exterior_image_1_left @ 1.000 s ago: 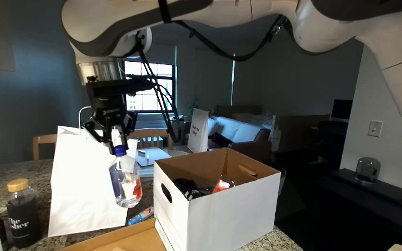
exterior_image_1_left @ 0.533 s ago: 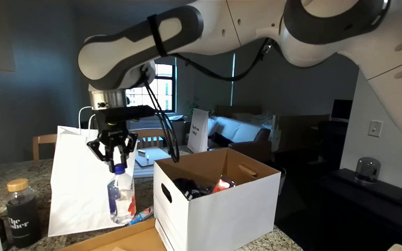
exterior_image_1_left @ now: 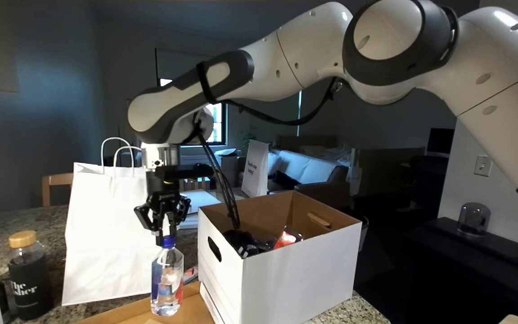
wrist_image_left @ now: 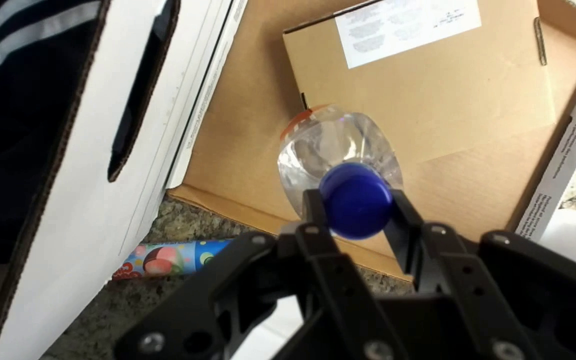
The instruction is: Remove smaller box and three bottles from the bigger box and you put them on the table
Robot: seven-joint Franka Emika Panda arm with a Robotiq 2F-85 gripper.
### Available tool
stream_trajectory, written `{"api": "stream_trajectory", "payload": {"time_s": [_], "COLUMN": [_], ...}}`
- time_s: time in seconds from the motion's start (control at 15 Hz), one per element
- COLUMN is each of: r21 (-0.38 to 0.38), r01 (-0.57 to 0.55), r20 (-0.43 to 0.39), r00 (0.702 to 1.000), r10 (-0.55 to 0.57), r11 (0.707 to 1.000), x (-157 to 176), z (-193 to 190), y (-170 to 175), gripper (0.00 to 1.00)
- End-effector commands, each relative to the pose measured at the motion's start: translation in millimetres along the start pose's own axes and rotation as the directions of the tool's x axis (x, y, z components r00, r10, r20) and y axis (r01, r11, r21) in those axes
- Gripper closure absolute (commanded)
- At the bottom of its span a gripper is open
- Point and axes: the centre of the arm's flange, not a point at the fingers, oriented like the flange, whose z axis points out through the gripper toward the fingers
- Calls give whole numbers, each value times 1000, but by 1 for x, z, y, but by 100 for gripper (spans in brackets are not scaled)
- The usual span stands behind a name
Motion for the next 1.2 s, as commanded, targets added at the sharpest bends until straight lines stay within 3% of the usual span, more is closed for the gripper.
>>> {"api": "stream_trajectory", "payload": {"time_s": [0.0,0.13,0.47,1.13], "r21": [39,24,-50,-73], "r01": [35,30,12,-79], "r20": [49,63,11,-70], "r00": [998,997,1000,995], "r10": [-37,-32,-12,74], "r11": [999,999,999,994], "x": [6,8,8,10], "z": [3,15,34,13], "y": [7,4,-11,5], "gripper": [87,87,87,87]}}
